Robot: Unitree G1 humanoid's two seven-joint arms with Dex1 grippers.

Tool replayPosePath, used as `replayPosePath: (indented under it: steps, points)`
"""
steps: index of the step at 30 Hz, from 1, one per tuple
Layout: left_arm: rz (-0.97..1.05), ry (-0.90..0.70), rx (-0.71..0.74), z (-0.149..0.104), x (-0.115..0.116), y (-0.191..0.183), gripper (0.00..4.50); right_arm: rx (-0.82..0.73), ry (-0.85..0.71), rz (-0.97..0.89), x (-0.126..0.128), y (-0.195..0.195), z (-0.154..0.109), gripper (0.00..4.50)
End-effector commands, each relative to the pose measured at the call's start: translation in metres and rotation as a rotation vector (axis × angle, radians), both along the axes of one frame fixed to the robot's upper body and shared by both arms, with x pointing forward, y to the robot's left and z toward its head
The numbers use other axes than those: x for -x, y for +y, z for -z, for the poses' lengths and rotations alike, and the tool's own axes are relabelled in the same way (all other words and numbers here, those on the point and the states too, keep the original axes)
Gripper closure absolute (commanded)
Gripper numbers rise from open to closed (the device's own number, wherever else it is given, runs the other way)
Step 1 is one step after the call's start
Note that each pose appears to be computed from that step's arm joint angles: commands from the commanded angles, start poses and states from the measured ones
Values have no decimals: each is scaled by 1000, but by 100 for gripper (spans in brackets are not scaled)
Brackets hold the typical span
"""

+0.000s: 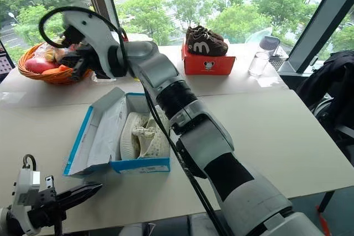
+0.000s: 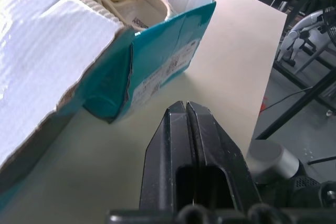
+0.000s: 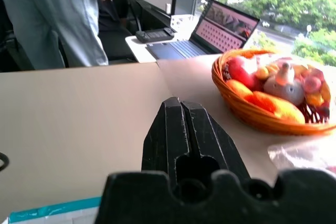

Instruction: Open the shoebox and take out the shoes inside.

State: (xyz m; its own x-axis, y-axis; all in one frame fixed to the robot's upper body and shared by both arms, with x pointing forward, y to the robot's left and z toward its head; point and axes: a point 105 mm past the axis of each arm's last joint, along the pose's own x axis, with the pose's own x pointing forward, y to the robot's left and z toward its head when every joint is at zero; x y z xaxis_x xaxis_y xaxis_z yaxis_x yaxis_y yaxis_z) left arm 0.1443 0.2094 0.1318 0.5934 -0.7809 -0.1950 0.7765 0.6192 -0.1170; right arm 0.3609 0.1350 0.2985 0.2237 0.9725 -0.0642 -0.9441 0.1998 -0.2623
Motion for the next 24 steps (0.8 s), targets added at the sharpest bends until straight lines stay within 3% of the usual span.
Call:
replayPosePath:
  steps: [1,5,10,16,21,22,24]
  points:
    - [28,-63,-28,-19,1,3,445,-18,-11,37,-13,-27,0,450]
    - [-19,-191,-55,-56,-28,24,445,23,3,67,-20,-68,19,450]
    - [41,-300,-79,-112,-57,38,445,163,-30,55,-1,-121,34,450]
    - [160,-259,-137,-108,-83,43,445,388,-40,0,28,-142,65,450]
    - [222,-189,-147,-91,-98,50,445,458,-29,-20,39,-134,78,450]
    - [228,-185,-144,-91,-101,51,450,460,-23,-27,41,-131,79,395]
    - [237,-182,-138,-92,-105,53,450,461,-15,-36,43,-129,80,341]
